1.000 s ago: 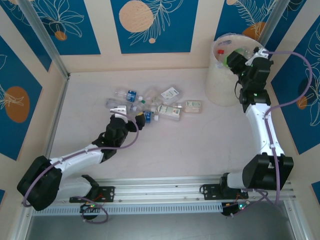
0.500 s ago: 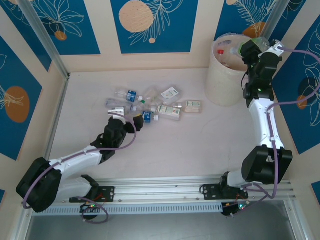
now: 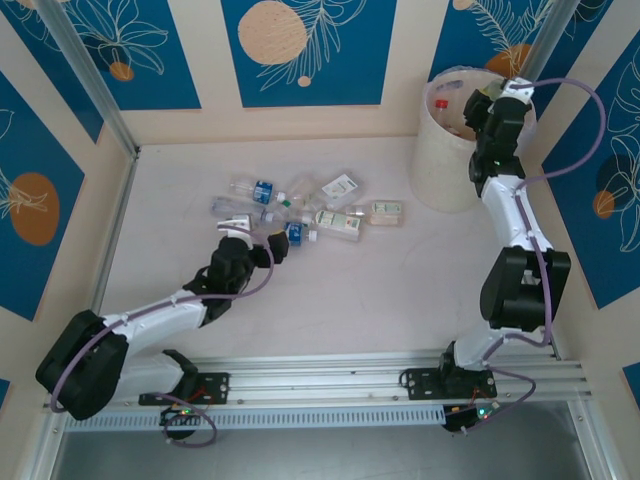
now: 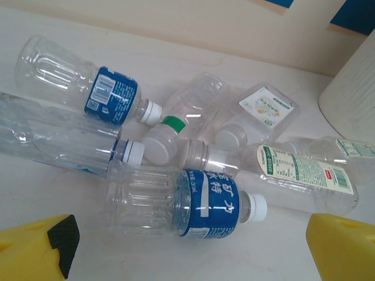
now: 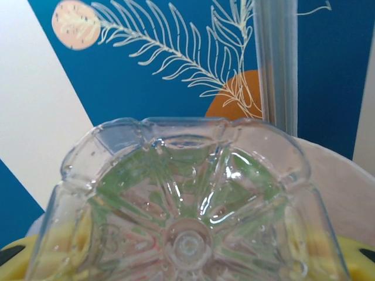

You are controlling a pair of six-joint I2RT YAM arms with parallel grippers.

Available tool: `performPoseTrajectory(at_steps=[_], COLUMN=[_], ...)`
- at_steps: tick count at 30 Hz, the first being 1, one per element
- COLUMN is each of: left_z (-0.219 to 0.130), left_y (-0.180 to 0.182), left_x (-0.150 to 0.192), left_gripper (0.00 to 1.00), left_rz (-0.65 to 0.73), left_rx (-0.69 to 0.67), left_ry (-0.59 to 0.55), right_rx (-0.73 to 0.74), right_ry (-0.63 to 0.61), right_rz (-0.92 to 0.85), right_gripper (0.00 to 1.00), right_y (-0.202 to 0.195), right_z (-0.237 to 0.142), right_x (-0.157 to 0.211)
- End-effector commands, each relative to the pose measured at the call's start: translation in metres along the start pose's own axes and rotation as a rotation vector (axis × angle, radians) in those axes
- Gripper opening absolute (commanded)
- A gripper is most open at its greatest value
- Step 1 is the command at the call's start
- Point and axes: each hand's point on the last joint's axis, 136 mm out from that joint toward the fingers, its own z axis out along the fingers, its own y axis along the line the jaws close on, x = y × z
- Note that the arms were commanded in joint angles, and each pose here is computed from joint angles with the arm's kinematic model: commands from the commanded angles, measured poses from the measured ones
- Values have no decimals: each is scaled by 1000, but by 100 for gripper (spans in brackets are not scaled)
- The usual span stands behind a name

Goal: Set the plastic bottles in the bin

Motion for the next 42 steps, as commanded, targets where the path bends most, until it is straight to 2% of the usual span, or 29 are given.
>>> performPoseTrajectory(at_steps=[1,7,10,14,21,32,36,37,42], left_z=[4,6,7,8,8,7,8,8,11], left_y=[-3,-3,-2,-1,6,20,34,36,46], left_x=[-5,-3,-2,0,2,7,7,6,1], left_gripper=[100,100,100,100,100,100,100,100,100], left_rz=[-34,-36,-36,-33,-35,-72,-132,-142,-220], left_rx=[19,18,13,8,-20,-73,-124,-132,-168], left_ry=[-11,-3,1,4,10,31,56,63,100], right_rx=[60,180,263,371,429,303,157,117,-30], right_ry=[-79,-6,24,45,105,108,111,98,99], right_rz=[-173,-278,-291,-291,-234,-118,-22,-14,37], right_gripper=[39,40,44,57,83,88,89,99,99], right_y=[0,-18,-32,-51,-59,-28,-9,-2,21], right_z=[2,22,26,29,27,0,-19,-25,-57], right_x=[-33,-20,-18,-19,-23,-41,-40,-42,-45])
